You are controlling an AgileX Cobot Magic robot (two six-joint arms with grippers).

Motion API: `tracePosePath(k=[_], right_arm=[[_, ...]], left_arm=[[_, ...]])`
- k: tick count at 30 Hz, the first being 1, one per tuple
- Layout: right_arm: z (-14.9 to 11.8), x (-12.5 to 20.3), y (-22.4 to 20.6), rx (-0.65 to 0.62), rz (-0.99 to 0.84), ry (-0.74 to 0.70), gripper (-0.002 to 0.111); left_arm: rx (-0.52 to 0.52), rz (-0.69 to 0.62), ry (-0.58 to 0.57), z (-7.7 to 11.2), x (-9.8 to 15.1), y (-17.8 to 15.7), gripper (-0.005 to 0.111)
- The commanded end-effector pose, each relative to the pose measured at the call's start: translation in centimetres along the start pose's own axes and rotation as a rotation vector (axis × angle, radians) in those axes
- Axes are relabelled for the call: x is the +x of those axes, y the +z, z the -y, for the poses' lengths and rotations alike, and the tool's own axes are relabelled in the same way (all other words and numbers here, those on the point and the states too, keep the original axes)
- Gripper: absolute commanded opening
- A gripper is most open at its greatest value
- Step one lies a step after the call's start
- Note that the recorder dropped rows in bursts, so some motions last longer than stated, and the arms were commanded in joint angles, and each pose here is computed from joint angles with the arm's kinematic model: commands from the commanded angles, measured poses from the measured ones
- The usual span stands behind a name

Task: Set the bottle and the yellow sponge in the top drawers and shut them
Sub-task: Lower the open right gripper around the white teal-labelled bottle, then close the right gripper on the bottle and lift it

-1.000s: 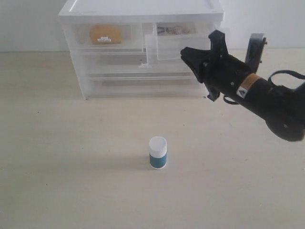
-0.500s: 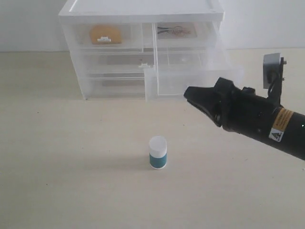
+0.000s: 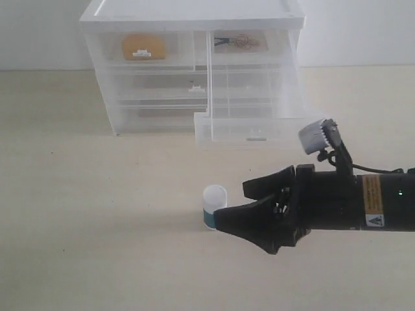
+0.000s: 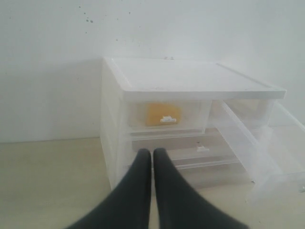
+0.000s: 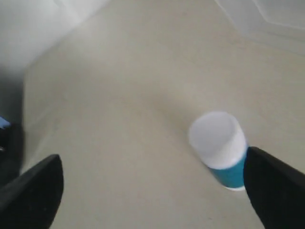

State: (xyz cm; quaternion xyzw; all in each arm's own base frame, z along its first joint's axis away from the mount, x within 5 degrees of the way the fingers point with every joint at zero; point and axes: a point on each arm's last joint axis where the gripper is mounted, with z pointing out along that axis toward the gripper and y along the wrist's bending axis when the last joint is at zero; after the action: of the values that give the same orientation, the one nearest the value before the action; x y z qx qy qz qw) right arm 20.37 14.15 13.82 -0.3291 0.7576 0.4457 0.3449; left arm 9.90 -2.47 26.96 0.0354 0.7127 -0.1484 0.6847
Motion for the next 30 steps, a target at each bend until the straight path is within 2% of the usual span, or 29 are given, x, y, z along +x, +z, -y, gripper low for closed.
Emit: tracePosePath(k=[1,4,7,10,12,14,16,17,19,22,25,26,30], right_arm=[[0.1,-0.2,1.7,0.096,-0.148,-0.137,0.094],[-0.7,-0.5,3.2,0.104,-0.219,-0.311,0.094],[0.1,-0.4,3.7,0.262,-0.345,-0.352,0.094],[-0.1,-0.5,3.9,0.232,-0.319,-0.407,0.094],[0.7,-0.7,4.8,0.254,-0.253,-0.404,0.093],[1.1,-0.7,5.9,0.204,-0.247,-0.411,0.093],[0.8,-1.2,6.3,0.161,-0.208,-0.408,0.079],[1.0,-1.3,6.3,0.176,-0.208,-0.399,0.059],[1.6,-0.8,6.0,0.245,-0.267,-0.348,0.002],[0.9,-0.7,5.8,0.197,-0.309,-0.311,0.004],[-2.2,-1.9,4.6,0.000,-0.309,-0.269,0.004],[-2.9,-2.3,4.2,-0.028,-0.310,-0.263,0.004],[-5.0,-4.1,2.1,-0.032,-0.303,-0.284,0.004]], left_arm=[[-0.004,-0.002,0.002,0.0,0.1,-0.1,0.004],[-0.004,-0.002,0.002,0.0,0.1,-0.1,0.004],[-0.004,-0.002,0.002,0.0,0.1,-0.1,0.004],[0.002,0.000,0.001,0.0,0.1,-0.1,0.004],[0.002,0.000,0.001,0.0,0.1,-0.1,0.004],[0.002,0.000,0.001,0.0,0.1,-0.1,0.004],[-0.001,-0.001,0.001,0.0,0.1,-0.1,0.004],[-0.001,-0.001,0.001,0.0,0.1,-0.1,0.004],[-0.001,-0.001,0.001,0.0,0.1,-0.1,0.004],[-0.001,-0.001,0.001,0.0,0.1,-0.1,0.004],[0.000,-0.001,0.001,0.0,0.1,-0.1,0.004],[0.000,-0.001,0.001,0.0,0.1,-0.1,0.004],[0.000,-0.001,0.001,0.0,0.1,-0.1,0.004]])
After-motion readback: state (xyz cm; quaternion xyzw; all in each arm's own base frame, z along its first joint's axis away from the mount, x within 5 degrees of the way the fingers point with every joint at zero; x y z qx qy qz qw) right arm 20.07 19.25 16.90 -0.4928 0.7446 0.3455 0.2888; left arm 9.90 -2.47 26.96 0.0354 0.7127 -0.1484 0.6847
